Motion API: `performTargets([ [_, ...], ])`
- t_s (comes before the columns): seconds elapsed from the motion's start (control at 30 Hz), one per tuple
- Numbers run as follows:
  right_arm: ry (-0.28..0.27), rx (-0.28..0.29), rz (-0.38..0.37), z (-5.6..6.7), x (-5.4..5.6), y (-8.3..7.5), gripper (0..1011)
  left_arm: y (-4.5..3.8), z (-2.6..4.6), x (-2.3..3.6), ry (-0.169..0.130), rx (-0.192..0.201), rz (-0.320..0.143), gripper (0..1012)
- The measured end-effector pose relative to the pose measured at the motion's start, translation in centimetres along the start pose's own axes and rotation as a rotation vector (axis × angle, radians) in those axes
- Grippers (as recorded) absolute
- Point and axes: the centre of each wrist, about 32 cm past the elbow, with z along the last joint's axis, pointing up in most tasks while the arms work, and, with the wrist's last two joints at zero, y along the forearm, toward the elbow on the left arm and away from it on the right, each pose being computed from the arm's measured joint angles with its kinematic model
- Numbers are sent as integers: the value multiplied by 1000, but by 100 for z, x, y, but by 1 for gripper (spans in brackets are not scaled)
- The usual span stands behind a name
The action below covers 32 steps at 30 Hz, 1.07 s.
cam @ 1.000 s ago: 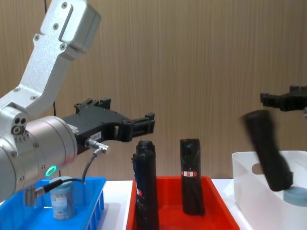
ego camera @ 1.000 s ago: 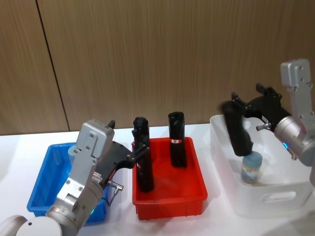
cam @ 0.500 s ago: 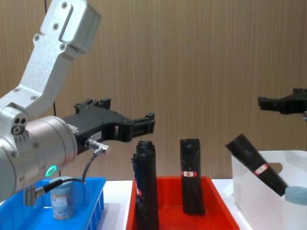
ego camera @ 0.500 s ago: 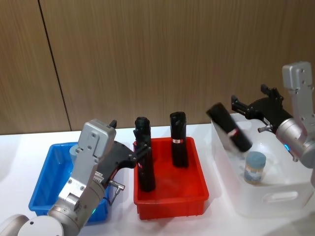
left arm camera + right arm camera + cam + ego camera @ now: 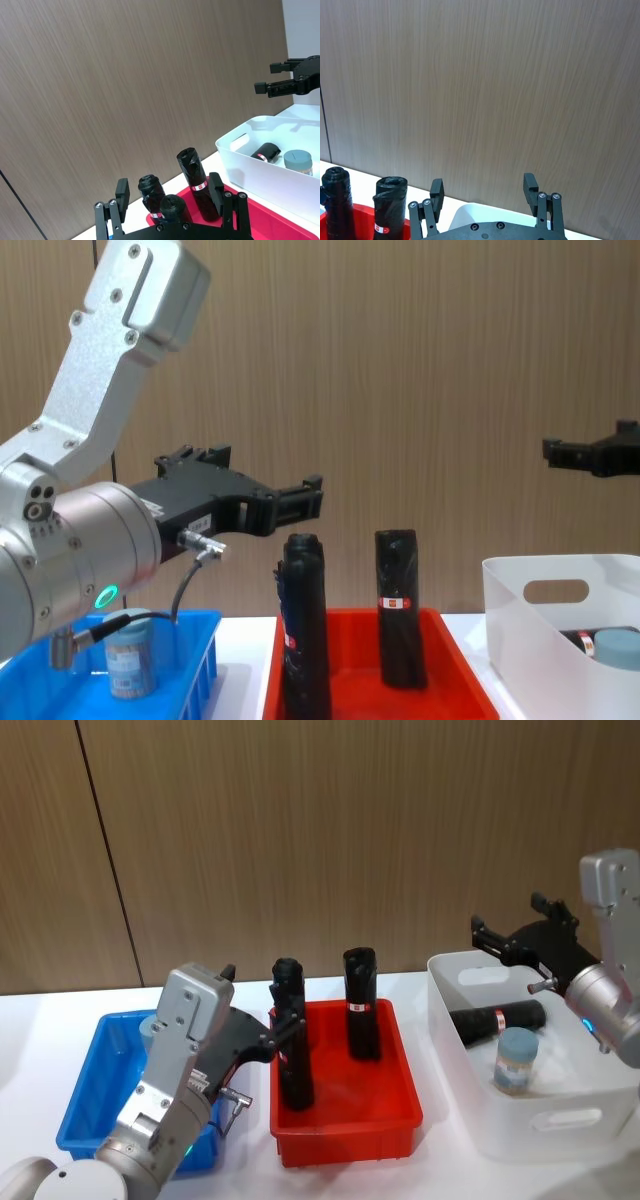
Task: Pick the cotton swabs from the blue box and place them into the white box.
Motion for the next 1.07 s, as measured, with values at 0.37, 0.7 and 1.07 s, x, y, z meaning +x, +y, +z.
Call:
performTargets([
  [0.37, 2, 3, 10, 6, -4, -69, 1002, 0, 0, 0, 0, 0, 0, 1004],
  [0.7, 4, 4, 15, 8, -8, -99, 1002, 0, 0, 0, 0, 0, 0, 1004],
  [1.07, 4, 5, 17, 11, -11, -114, 1002, 0, 0, 0, 0, 0, 0, 1004],
])
